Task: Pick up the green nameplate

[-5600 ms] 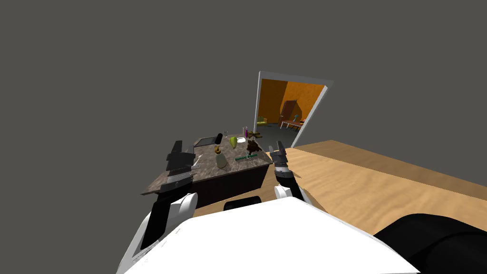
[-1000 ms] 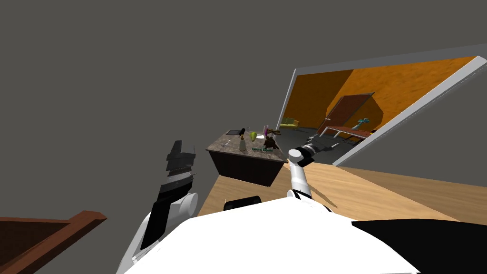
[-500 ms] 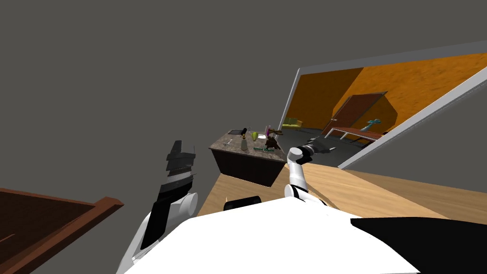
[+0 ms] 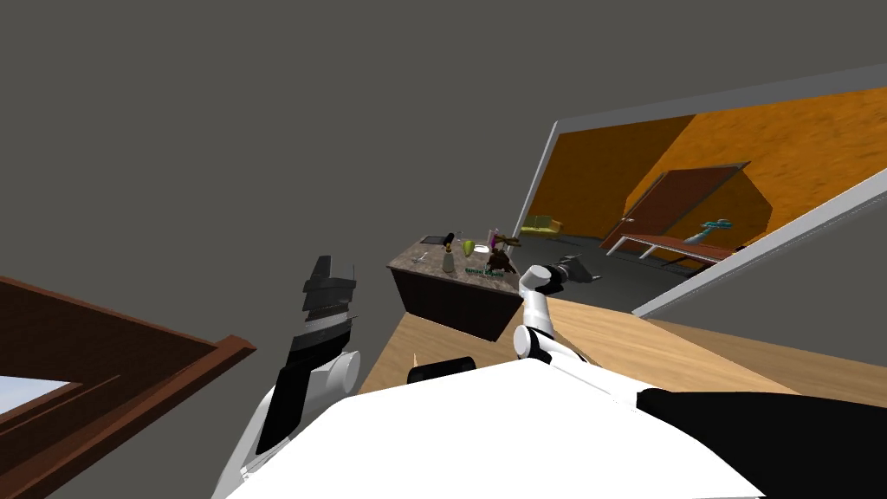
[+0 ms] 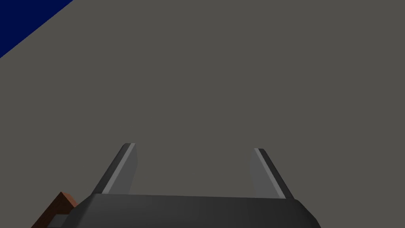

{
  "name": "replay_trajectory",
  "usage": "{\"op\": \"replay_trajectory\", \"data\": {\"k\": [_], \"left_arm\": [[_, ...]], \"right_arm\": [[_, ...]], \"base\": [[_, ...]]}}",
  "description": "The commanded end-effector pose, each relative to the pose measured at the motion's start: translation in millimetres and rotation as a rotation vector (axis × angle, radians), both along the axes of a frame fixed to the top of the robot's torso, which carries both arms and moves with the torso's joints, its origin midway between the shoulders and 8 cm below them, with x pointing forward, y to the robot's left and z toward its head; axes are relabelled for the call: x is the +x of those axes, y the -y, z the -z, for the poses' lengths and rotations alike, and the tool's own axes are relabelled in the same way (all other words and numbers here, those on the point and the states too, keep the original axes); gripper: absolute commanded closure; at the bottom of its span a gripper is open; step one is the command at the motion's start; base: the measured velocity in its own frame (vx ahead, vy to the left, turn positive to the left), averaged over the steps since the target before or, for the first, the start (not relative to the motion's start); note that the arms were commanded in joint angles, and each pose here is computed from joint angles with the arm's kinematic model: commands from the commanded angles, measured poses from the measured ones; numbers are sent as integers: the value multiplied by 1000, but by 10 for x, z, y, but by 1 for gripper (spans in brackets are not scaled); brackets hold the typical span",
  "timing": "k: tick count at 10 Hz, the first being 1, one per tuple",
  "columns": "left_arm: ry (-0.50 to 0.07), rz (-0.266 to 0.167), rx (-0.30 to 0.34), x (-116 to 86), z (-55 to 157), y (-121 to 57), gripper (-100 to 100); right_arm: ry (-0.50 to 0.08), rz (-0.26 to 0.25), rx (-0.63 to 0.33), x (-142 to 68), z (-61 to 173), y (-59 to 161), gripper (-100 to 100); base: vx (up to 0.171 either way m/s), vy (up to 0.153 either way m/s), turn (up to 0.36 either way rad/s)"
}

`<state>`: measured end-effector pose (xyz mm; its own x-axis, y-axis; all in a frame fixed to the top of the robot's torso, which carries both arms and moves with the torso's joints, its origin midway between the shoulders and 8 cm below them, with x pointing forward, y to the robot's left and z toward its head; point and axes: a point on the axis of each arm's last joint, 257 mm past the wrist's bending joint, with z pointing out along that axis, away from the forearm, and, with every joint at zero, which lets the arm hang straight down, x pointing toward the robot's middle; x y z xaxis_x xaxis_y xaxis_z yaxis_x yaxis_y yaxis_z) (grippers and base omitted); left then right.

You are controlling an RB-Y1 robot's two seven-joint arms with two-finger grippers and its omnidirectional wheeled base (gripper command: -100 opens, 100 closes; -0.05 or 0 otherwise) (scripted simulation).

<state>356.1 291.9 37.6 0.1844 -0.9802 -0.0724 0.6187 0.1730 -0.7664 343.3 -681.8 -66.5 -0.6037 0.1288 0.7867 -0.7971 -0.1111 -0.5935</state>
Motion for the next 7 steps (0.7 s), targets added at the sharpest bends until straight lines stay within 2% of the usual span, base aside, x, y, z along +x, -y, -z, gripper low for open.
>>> {"op": "replay_trajectory", "data": {"k": [1, 2, 4, 5, 7], "left_arm": [[0, 0, 0, 0, 0, 0, 0], [0, 0, 0, 0, 0, 0, 0], [0, 0, 0, 0, 0, 0, 0], [0, 0, 0, 0, 0, 0, 0], [0, 0, 0, 0, 0, 0, 0]], "right_arm": [[27, -6, 34, 35, 74, 23, -100], [86, 9, 102, 64, 209, 63, -100], [108, -5, 138, 113, 307, 62, -100], [162, 8, 210, 181, 459, 68, -100], [186, -3, 242, 212, 539, 63, -100]], "base": [[-15, -7, 6], [-35, -11, 200], [-22, -10, 32], [-27, -3, 148], [-23, -7, 58]]}}
